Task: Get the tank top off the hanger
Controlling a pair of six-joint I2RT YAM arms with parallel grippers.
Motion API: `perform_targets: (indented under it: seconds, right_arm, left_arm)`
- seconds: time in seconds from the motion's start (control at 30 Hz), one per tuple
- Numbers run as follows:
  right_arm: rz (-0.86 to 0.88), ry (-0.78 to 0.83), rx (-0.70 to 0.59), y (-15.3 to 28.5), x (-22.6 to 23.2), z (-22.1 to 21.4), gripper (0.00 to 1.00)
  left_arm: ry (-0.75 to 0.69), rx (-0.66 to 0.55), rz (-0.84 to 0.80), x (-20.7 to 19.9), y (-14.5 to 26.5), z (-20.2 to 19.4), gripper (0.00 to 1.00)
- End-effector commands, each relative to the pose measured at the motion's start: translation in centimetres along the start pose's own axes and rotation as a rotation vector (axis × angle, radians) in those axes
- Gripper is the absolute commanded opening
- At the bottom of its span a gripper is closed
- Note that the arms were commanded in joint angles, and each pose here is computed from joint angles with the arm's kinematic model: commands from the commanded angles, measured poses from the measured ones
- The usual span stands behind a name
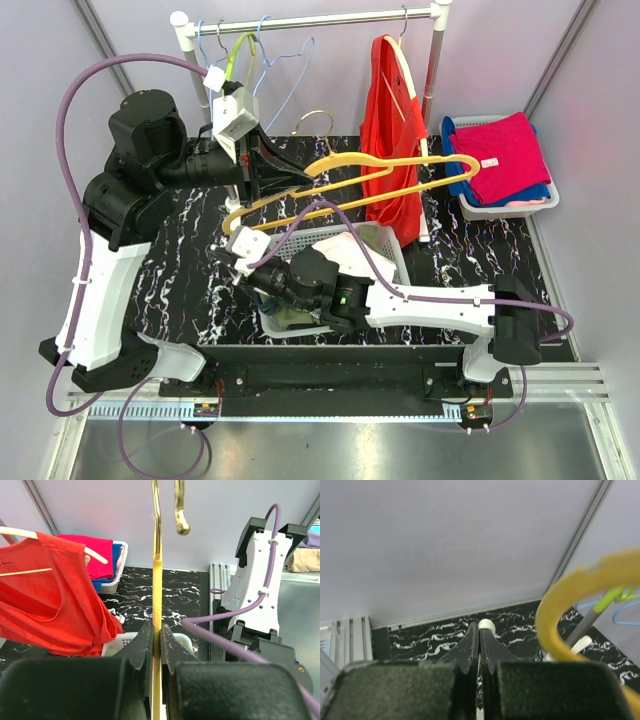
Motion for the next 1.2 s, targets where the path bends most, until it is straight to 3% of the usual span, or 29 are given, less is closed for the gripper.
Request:
perform_targets:
  seconds: [0.0,0.47,0.67,0.77,0.9,0.97,1.03,1.17]
  right_arm:
    - [-0.085,-0.041,0.007,2.2,-1.8,0.3,0.00]
    - [-0.368,-0.061,0.166,15.3,-7.7,-2.3,0.03]
    - [-0.380,-0.084,0.320,18.1,-6.8,-6.5,0.25]
    - [-0.398,-0.077,0.410,19.3,-6.5,-8.4,0.49]
    - [-0.430,-0.072,0.538,20.7,-7.2,-10.3,0.65]
    - [-0.446,-0.133,0.554,21.4,-7.3,-10.5,1.00]
    - [-0.434,-0.168,0.564,21.9,-7.4,-10.1,1.00]
    - [-0.369,-0.263,0.452,22.9,-8.7,-4.9,1.00]
  left_arm:
    - [-0.087,-0.075,-0.022,-1.4,1.1,2.3,0.00]
    - [-0.125,-0.071,0.043,-0.3,1.2,2.3,0.00]
    - [-0.139,-0.021,0.093,0.8,1.3,0.6,0.00]
    - [-0.141,0.008,0.103,1.1,1.3,-0.4,0.00]
    - [-0.158,0.043,0.125,1.5,1.7,-1.8,0.00]
    - [-0.153,0.062,0.133,1.7,1.7,-2.5,0.00]
    - [-0.161,0.068,0.130,1.5,1.9,-2.8,0.00]
    - [-0.161,0.099,0.137,1.4,2.3,-3.8,0.01]
Point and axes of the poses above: each gripper's point midway between its finger pads, its own y axis back along the fingers, its own x axis along the line the jaws close on, z = x × y, the point moved 5 cm from there along y, back along the fingers, and after that the axes turned 12 degrees about y, right-handed, at the moved point
